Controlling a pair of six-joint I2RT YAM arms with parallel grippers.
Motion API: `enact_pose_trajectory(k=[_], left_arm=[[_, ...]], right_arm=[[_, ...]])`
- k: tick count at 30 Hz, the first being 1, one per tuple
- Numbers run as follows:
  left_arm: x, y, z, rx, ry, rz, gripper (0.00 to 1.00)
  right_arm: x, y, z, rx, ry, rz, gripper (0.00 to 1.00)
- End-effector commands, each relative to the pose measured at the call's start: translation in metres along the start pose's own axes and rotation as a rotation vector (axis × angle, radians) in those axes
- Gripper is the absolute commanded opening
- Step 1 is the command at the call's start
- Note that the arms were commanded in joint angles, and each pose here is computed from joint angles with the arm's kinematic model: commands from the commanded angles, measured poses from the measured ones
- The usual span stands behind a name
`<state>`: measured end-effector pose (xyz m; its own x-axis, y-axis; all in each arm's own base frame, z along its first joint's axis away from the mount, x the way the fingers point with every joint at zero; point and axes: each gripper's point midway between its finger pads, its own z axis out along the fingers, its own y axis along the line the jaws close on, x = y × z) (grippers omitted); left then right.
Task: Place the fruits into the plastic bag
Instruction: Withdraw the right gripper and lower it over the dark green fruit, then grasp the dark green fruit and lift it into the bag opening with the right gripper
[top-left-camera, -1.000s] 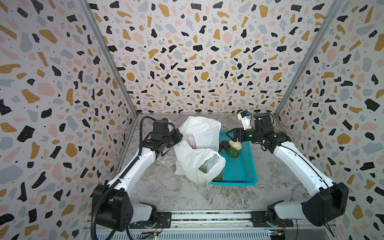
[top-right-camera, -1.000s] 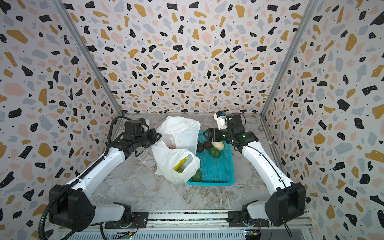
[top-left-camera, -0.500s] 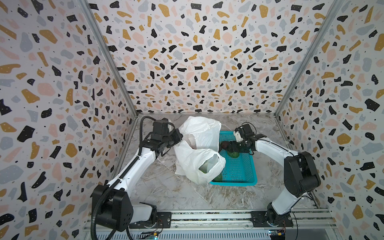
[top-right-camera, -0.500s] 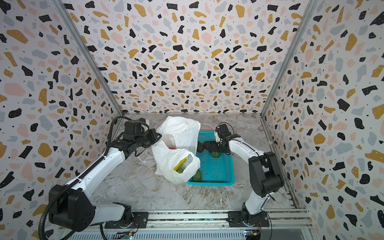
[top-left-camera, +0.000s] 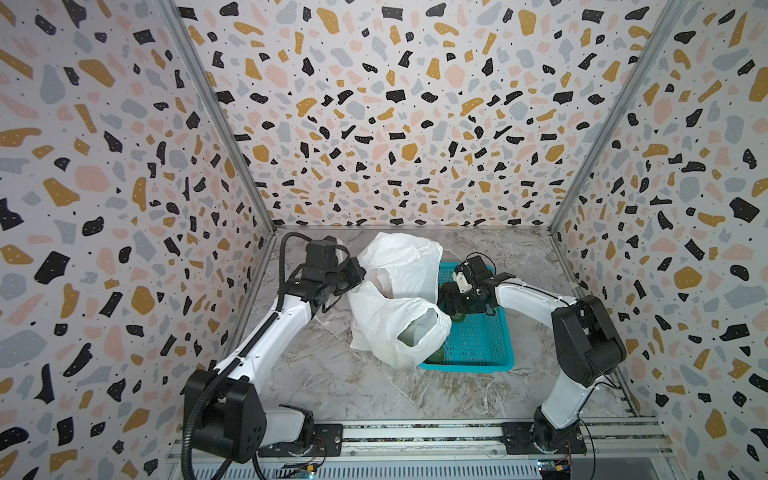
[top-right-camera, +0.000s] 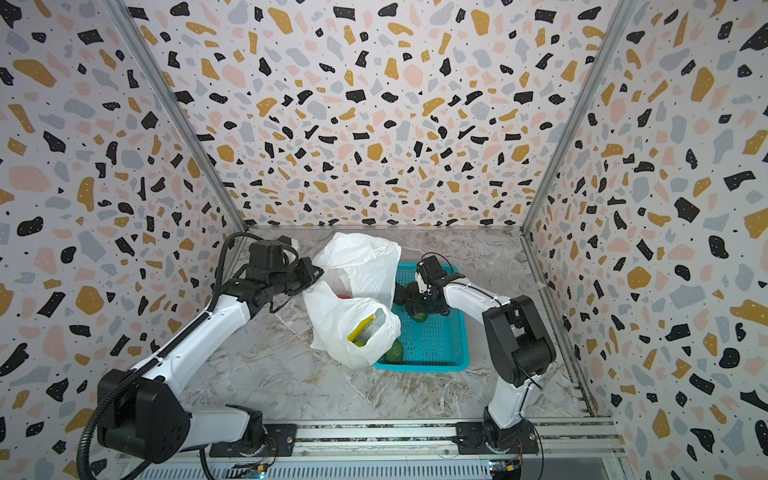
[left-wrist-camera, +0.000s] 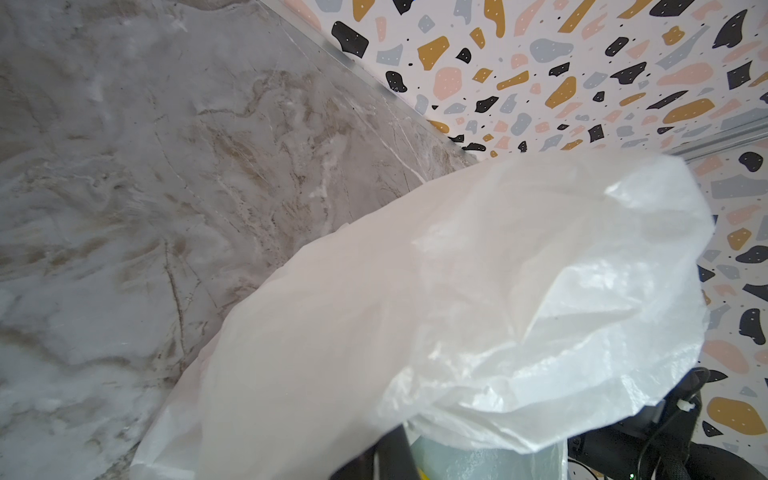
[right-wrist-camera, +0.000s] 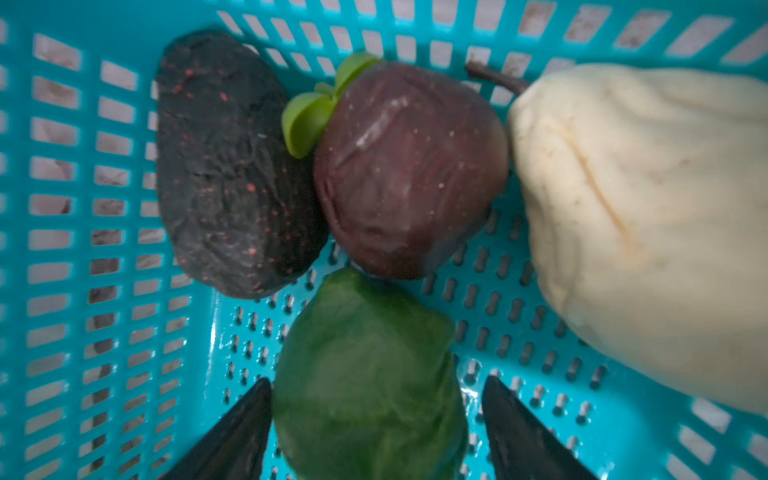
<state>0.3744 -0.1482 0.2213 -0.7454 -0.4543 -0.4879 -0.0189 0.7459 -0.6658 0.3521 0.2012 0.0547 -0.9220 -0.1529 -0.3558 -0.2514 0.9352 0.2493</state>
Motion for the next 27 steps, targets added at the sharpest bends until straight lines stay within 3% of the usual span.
enact_pose_trajectory(k=[1,6,10,14,18,23,27], left_arm=[[-0.004,-0.009,-0.007,0.033,-0.018,0.021,0.00],[-0.004,-0.010,-0.008,0.034,-0.019,0.020,0.00],[-0.004,-0.010,-0.008,0.035,-0.020,0.024,0.00],[-0.005,-0.011,-0.008,0.039,-0.021,0.026,0.00],[-0.005,-0.011,-0.008,0.042,-0.019,0.026,0.00],[-0.004,-0.011,-0.008,0.043,-0.017,0.027,0.00],[-0.004,-0.012,-0.008,0.047,-0.020,0.024,0.00]], right_arm=[[0.003,-0.002,0.000,0.013,0.002,0.008,0.77],[0.003,0.000,-0.001,0.000,-0.004,0.010,0.60],[-0.013,0.004,-0.026,0.001,-0.085,-0.003,0.48],[-0.045,0.020,-0.083,-0.033,-0.265,-0.040,0.47],[-0.065,0.057,-0.144,-0.167,-0.451,-0.130,0.46],[-0.061,0.122,-0.192,-0.377,-0.561,-0.308,0.46],[-0.048,0.169,-0.200,-0.471,-0.583,-0.428,0.46]])
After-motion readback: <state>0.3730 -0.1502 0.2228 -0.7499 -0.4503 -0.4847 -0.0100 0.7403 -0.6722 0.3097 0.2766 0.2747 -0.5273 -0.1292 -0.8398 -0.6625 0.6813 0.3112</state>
